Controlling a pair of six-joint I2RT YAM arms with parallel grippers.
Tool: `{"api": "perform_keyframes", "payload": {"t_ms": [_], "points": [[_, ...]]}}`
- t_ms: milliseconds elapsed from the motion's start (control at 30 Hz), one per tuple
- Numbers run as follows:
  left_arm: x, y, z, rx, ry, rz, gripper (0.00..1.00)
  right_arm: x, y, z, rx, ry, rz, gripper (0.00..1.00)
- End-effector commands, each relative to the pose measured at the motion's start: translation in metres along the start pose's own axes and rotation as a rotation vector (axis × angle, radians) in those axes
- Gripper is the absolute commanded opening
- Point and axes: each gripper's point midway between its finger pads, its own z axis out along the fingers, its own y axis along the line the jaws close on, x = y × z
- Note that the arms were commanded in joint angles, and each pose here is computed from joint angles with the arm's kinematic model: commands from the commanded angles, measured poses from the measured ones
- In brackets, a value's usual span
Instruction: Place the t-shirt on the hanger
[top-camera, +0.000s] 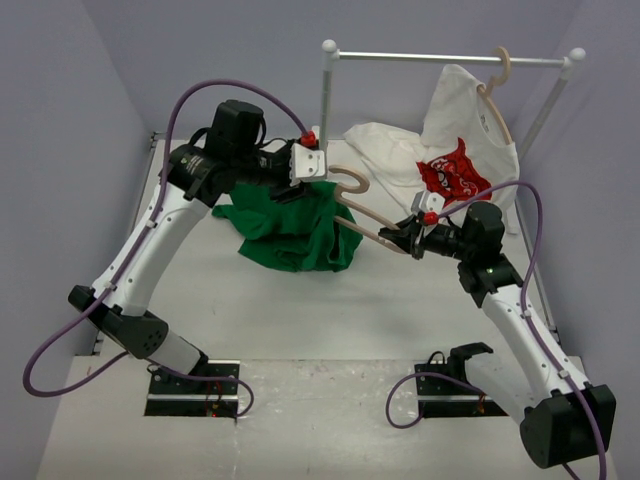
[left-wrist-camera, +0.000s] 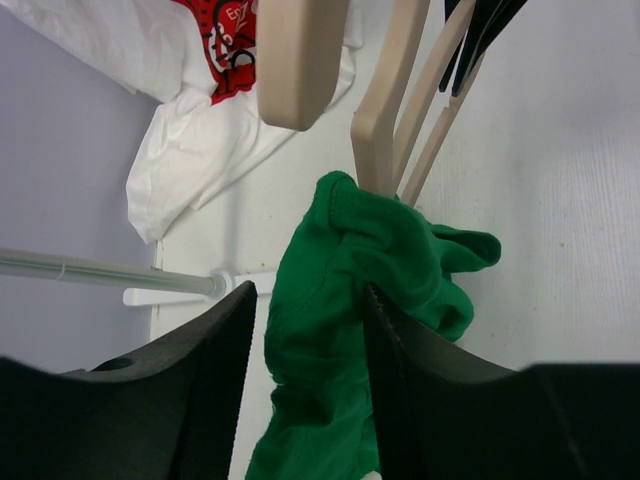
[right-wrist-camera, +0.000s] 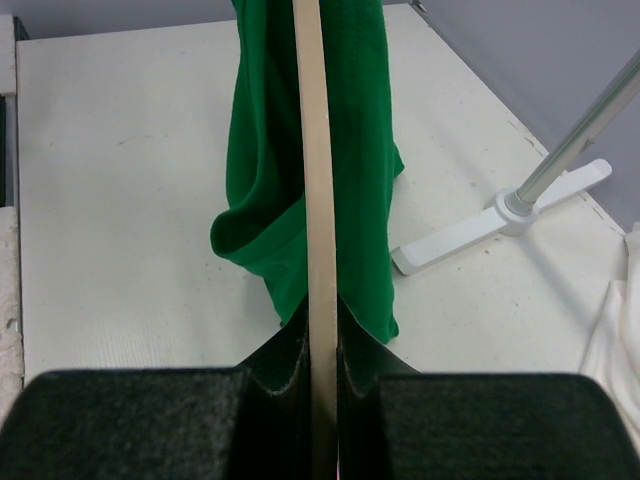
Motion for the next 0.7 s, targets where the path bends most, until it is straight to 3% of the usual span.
{"api": "perform_keyframes", "payload": {"t_ms": [0,67,133,167,233,333,400,433,500,533,667], "points": [[0.0038,-0.0007,0.0031,0.014,0.012,0.000,0.49,-0.0349,-0.0027,-0.0046,-0.002,-0.063,-0.116,0.00],[0.0047,-0.0011,0.0039,0.016,0.015,-0.002,0.50,-0.0354,-0.0006,-0.0046,-0.014,-0.066,-0.123,0.00],[0.0043,-0.0022,0.0037,0.022,0.013,0.001,0.44,-0.0350,0.0006,-0.0043,-0.023,-0.067,-0.124,0.00],[0.0045,-0.0030,0.0036,0.026,0.013,0.004,0.36,-0.0355,0.0009,-0.0045,-0.024,-0.068,-0.128,0.00],[0.0032,-0.0035,0.0025,0.023,0.010,0.015,0.00,-0.0350,-0.0002,-0.0042,-0.020,-0.066,-0.128,0.00],[0.0050,-0.0027,0.0026,0.013,0.013,0.022,0.05,-0.0371,0.0009,-0.0045,-0.024,-0.075,-0.142,0.00],[0.0069,-0.0048,0.0033,0.018,0.019,0.019,0.24,-0.0390,0.0028,-0.0053,-0.028,-0.087,-0.156,0.00],[0.0077,-0.0055,0.0042,0.021,0.021,0.019,0.25,-0.0394,0.0032,-0.0053,-0.029,-0.090,-0.158,0.00],[0.0098,-0.0098,0.0080,0.045,0.019,0.022,0.05,-0.0430,0.0038,-0.0061,-0.029,-0.097,-0.165,0.00],[0.0102,-0.0105,0.0090,0.051,0.018,0.023,0.00,-0.0432,0.0032,-0.0060,-0.026,-0.098,-0.162,0.00],[0.0059,-0.0010,0.0090,0.019,0.013,0.034,0.00,-0.0411,0.0020,-0.0025,-0.032,-0.107,-0.120,0.00]]}}
